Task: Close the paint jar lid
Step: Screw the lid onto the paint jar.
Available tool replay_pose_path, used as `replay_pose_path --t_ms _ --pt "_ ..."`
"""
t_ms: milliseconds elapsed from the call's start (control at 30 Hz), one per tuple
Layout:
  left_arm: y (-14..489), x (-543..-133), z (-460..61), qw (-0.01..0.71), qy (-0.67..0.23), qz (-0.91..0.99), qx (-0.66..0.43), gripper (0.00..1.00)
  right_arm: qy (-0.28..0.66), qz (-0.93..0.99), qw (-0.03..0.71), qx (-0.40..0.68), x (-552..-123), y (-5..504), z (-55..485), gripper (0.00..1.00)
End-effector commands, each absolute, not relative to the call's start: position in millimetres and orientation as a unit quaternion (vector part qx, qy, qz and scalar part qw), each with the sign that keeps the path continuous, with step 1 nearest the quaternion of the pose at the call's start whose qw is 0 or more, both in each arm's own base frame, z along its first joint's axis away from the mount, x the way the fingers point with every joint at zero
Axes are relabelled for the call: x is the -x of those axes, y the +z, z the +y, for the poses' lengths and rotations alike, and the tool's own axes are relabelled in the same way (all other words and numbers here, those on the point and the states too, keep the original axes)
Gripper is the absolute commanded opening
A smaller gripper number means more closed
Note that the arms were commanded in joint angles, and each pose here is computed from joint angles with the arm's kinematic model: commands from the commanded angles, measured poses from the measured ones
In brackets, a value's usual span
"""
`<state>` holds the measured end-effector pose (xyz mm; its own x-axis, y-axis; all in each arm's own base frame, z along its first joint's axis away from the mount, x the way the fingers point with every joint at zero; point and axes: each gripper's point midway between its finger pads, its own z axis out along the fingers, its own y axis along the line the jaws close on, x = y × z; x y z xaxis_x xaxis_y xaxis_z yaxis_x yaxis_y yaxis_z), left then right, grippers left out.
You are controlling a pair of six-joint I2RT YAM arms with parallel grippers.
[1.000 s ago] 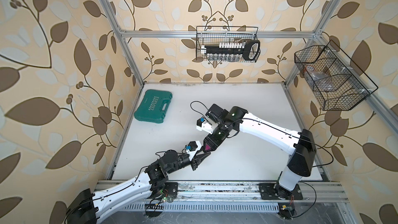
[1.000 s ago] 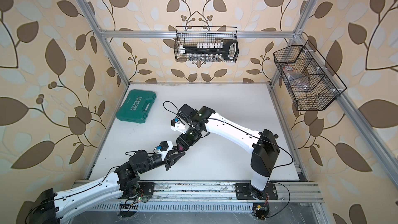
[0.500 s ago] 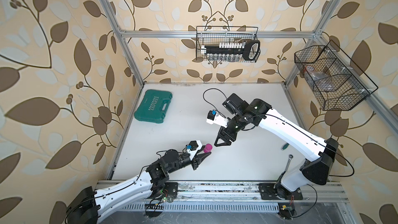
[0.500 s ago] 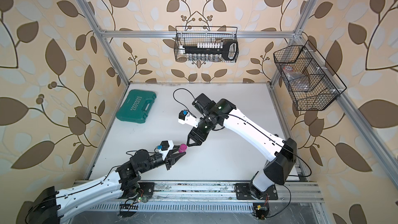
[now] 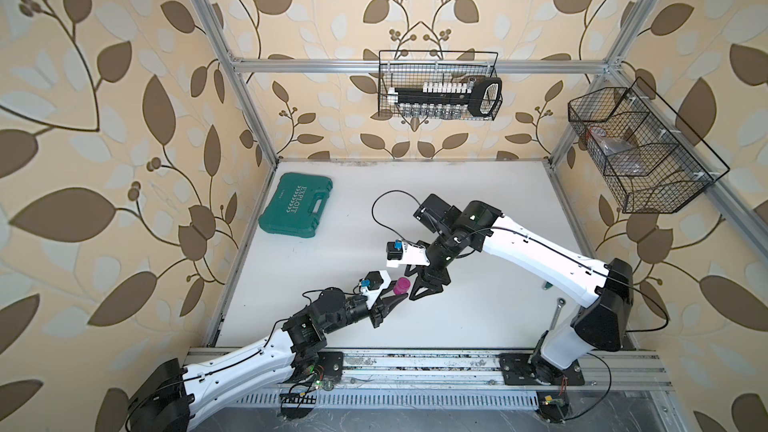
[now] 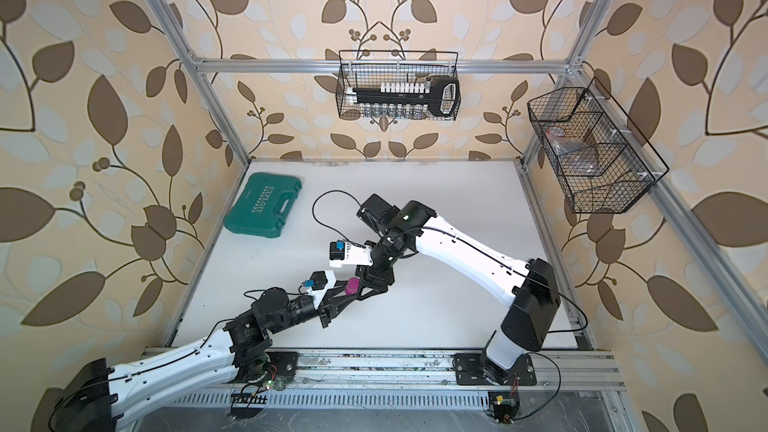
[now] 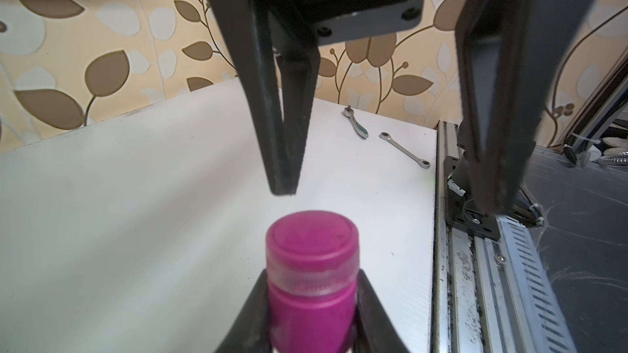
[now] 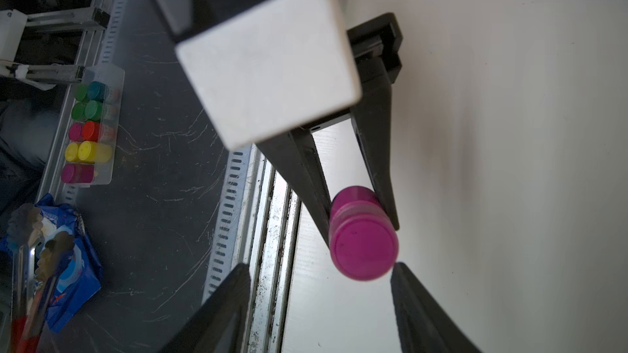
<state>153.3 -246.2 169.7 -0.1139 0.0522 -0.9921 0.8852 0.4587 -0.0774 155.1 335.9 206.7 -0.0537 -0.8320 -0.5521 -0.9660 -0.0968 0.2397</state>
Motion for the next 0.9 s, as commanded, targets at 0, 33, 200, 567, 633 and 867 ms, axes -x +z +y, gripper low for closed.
replay_pose_path --t_ms 0,33,200,567,633,867 --pt "202.1 -151.6 -250.6 0.581 -0.395 0.615 -0.358 0.10 0.299 0.639 0.120 0.698 -154.8 210.0 345.7 0.62" --pt "201.7 -151.7 -250.6 0.581 -0.395 0.615 -0.359 0.10 0.295 0.639 0.119 0.700 -155.5 208.9 346.5 0.61" --pt "202.9 -151.4 -250.5 0.581 -0.396 0.614 -0.358 0.10 0.285 0.640 0.123 0.703 -159.2 207.0 350.1 0.57" --pt "203.2 -151.3 -250.1 0.582 -0.396 0.614 -0.358 0.10 0.269 0.652 0.100 0.702 -167.7 192.4 352.5 0.54" --pt "202.8 -151.3 -249.9 0.582 -0.395 0.614 -0.358 0.10 0.267 0.654 0.097 0.701 -169.0 190.3 351.5 0.52" --pt "202.9 -152.2 -249.9 0.582 -0.394 0.615 -0.357 0.10 0.277 0.655 0.092 0.697 -166.6 192.3 351.1 0.36"
